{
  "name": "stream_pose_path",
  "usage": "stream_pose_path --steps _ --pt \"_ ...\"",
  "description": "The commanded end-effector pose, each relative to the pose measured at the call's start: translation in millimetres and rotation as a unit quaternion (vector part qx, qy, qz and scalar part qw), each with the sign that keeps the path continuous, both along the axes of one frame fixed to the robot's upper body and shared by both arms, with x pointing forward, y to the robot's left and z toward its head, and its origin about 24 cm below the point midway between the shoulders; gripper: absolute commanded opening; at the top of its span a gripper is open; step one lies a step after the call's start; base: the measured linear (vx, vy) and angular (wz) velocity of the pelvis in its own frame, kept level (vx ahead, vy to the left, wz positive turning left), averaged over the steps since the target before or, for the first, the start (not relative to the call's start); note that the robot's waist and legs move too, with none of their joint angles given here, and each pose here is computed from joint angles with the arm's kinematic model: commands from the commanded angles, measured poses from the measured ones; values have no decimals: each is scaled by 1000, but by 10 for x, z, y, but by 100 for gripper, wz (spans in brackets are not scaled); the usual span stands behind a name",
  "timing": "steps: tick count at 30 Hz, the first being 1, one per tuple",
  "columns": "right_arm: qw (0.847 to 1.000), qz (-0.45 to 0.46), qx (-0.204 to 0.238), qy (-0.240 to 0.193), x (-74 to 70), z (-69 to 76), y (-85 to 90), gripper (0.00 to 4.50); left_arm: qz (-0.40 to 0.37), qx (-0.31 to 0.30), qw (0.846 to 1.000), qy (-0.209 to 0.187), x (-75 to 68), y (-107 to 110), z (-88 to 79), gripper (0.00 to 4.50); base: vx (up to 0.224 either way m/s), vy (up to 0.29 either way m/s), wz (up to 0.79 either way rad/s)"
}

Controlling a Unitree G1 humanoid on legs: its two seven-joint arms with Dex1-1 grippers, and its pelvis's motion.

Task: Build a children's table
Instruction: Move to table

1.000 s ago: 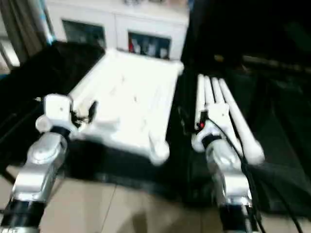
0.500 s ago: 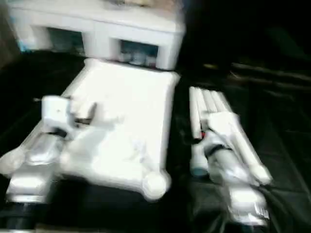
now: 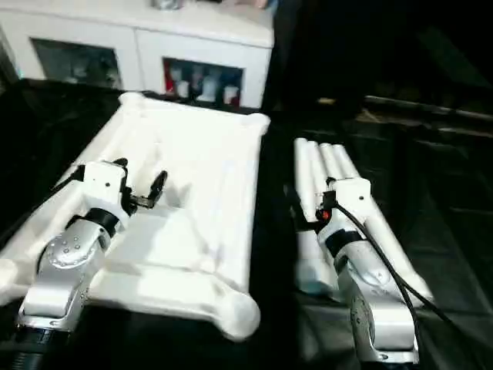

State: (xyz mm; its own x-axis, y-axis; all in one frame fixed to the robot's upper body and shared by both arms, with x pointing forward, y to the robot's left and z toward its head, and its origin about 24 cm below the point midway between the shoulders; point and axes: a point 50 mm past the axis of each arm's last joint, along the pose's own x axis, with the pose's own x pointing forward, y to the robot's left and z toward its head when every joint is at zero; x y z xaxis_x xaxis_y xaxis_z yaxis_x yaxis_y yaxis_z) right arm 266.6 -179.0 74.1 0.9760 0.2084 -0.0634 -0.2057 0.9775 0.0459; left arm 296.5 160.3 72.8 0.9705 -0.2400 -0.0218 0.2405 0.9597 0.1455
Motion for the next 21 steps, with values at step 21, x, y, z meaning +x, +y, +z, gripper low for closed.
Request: stream_pose_path --steps 21 --pt "985 166 -38 -4 69 132 137 446 -166 36 985 9 5 -20 155 450 -64 -112 4"
